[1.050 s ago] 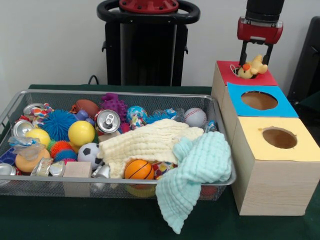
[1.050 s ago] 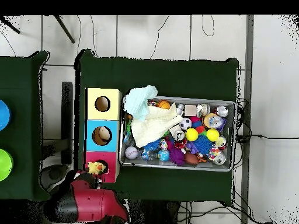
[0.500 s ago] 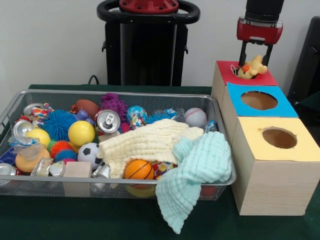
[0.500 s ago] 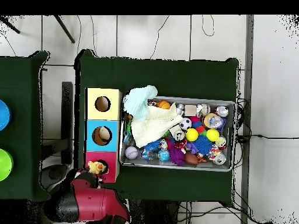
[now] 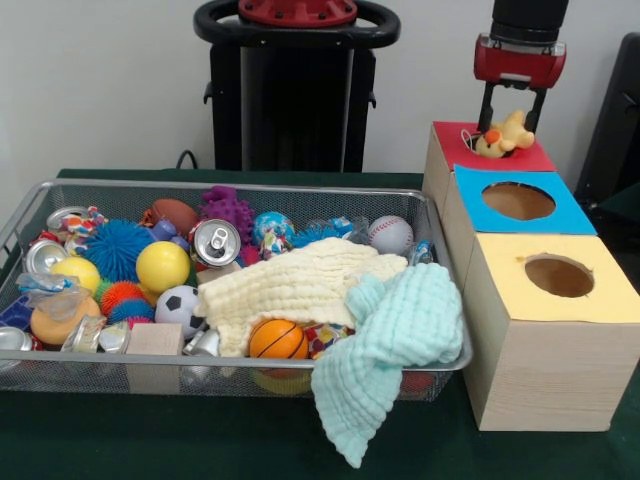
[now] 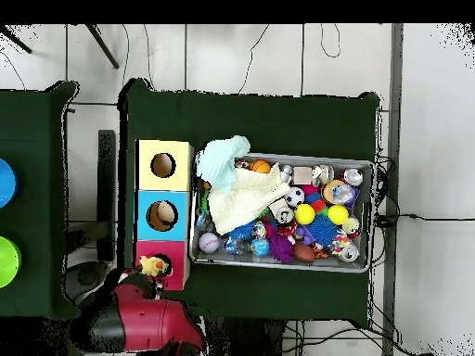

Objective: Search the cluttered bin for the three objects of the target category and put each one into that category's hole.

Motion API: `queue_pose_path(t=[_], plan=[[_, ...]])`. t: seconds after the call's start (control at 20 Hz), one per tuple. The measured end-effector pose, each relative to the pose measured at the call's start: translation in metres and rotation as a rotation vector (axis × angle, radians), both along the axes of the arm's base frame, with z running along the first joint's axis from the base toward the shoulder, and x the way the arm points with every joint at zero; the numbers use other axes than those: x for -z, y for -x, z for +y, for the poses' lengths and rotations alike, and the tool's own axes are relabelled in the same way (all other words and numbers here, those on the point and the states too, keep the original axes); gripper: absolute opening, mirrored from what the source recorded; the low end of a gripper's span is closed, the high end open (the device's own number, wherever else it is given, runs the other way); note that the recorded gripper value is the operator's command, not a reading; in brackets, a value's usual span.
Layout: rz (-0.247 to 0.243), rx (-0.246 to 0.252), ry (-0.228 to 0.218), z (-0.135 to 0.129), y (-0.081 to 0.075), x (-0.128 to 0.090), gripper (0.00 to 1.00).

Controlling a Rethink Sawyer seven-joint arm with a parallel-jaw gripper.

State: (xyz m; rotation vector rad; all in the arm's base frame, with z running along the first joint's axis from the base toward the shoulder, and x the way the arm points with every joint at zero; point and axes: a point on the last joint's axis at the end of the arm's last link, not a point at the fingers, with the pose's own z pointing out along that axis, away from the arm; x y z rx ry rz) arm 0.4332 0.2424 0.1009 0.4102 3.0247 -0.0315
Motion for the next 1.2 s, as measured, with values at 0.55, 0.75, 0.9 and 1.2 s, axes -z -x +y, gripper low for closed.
queue_pose_path(t=[0.55, 0.75, 0.9, 1.2], plan=[[-0.038, 0.046, -0.007, -0.019, -0.018, -0.016, 1.0], [-0.054, 0.069, -0.004, -0.031, -0.025, -0.023, 1.0], [-0.067, 0.076, 0.0, -0.04, -0.029, -0.028, 1.0], [-0.083, 0.074, 0.011, -0.052, -0.032, -0.034, 1.0]])
